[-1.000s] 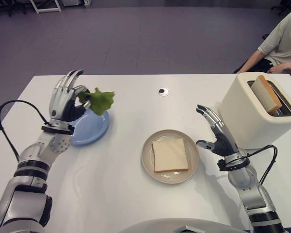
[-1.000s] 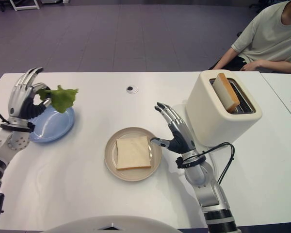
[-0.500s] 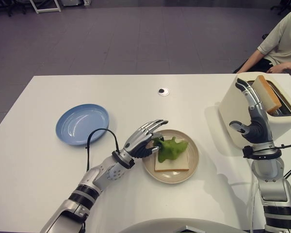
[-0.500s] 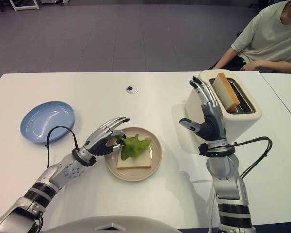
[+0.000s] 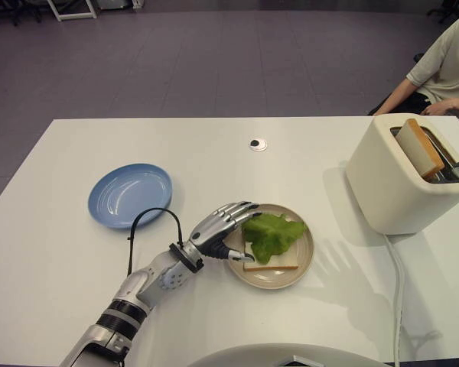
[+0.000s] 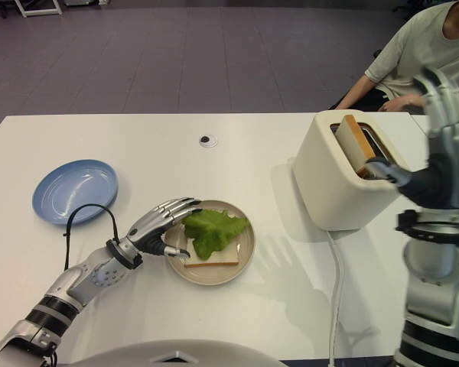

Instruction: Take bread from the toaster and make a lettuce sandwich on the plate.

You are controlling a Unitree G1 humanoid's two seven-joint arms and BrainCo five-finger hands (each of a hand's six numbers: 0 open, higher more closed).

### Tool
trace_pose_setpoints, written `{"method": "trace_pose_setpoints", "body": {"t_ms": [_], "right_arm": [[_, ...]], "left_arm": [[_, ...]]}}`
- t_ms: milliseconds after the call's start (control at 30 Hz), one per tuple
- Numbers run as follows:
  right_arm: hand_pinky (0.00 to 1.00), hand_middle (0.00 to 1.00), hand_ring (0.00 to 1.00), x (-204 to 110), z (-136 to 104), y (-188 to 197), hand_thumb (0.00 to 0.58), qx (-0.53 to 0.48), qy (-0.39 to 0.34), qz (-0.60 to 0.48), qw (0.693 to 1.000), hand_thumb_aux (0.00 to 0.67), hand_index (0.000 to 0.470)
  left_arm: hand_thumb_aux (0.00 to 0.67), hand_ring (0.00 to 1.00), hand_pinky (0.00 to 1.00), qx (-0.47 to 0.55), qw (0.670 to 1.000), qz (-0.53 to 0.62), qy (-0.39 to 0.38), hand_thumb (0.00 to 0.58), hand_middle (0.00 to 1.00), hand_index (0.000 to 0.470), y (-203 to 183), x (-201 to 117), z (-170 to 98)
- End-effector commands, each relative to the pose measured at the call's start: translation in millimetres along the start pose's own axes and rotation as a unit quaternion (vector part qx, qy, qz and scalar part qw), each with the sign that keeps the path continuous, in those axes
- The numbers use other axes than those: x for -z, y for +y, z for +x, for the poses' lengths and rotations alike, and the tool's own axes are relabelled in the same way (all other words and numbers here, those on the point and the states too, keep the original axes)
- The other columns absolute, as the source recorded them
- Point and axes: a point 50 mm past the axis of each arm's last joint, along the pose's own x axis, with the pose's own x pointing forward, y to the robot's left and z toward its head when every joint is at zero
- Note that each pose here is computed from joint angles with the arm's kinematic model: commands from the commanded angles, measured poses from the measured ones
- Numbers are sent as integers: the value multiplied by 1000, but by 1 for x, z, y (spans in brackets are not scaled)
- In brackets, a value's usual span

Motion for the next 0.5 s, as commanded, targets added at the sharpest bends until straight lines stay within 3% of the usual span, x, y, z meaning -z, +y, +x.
{"method": "trace_pose_setpoints", "body": {"t_ms": [33, 167, 500], "right_arm": [[0, 0, 0, 17, -10, -4, 0, -37, 42, -46, 997, 0, 0], [0, 0, 0, 43, -20, 19, 0, -141, 107, -105, 979, 0, 0], [0, 0, 0, 58, -18, 80, 0, -270, 122, -107, 949, 0, 0]], "left_arm": [[0, 0, 0, -3, 1000, 18, 8, 0, 0, 0, 7, 2, -2], [0, 0, 0, -35, 999, 24, 13, 0, 0, 0, 19, 0, -5], [0, 0, 0, -131, 990, 35, 30, 0, 0, 0, 48, -7, -19]]}}
